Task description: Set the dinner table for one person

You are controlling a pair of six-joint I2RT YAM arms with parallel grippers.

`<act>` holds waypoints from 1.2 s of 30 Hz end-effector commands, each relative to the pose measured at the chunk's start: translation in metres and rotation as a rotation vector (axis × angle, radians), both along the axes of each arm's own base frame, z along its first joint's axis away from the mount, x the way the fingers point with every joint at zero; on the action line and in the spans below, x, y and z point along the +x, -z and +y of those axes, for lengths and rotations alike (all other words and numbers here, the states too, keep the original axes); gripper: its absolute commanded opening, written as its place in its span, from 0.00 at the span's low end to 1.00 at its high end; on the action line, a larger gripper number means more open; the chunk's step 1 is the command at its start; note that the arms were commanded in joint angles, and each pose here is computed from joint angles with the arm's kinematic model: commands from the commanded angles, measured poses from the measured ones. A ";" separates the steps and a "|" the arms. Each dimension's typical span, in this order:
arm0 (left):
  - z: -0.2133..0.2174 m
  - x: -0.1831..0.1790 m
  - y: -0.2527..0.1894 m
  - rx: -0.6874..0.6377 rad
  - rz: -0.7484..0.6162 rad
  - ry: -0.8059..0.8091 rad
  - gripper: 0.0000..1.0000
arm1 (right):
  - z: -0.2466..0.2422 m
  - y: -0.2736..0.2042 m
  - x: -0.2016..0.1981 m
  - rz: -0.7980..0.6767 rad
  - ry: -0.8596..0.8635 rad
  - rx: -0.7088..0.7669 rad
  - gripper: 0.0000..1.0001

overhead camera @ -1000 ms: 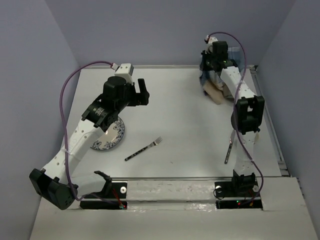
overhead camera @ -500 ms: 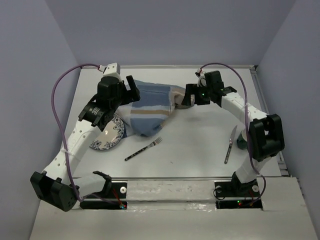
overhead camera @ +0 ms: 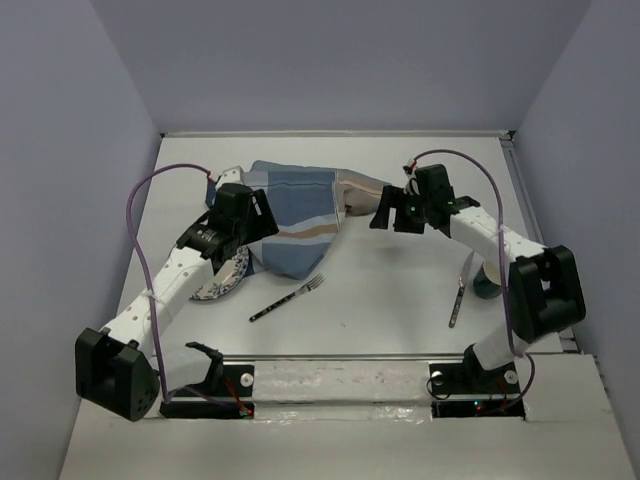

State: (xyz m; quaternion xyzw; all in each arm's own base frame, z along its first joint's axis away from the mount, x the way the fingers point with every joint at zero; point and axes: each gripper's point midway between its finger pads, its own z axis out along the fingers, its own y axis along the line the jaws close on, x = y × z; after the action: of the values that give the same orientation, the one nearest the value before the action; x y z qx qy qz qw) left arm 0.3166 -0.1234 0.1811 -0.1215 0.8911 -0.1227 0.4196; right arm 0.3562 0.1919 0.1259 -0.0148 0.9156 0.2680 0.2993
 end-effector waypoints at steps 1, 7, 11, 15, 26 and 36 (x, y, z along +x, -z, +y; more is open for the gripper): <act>0.000 -0.001 -0.009 -0.055 -0.058 -0.020 0.81 | 0.014 -0.003 0.046 -0.049 0.060 0.033 0.95; 0.006 -0.008 0.012 -0.003 -0.028 -0.007 0.80 | 0.013 0.036 0.107 -0.029 0.218 -0.016 0.98; 0.009 -0.013 0.018 0.022 -0.012 0.008 0.80 | 0.014 0.061 0.132 -0.006 0.272 -0.040 0.91; 0.009 -0.013 0.018 0.034 -0.013 0.019 0.79 | 0.015 0.076 0.152 -0.005 0.306 -0.060 0.72; -0.004 -0.004 0.029 0.069 0.028 0.054 0.78 | -0.072 -0.017 0.234 -0.262 0.586 -0.147 0.00; -0.016 -0.003 0.052 0.104 0.084 0.053 0.75 | -0.140 -0.084 0.245 -0.396 0.629 -0.346 0.86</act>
State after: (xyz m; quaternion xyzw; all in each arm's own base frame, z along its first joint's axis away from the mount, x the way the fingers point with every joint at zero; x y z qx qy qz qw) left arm 0.3029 -0.1300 0.1216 -0.0803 0.9222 -0.0843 0.3687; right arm 0.6030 0.0608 0.1585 0.2007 0.8450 0.0353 0.4944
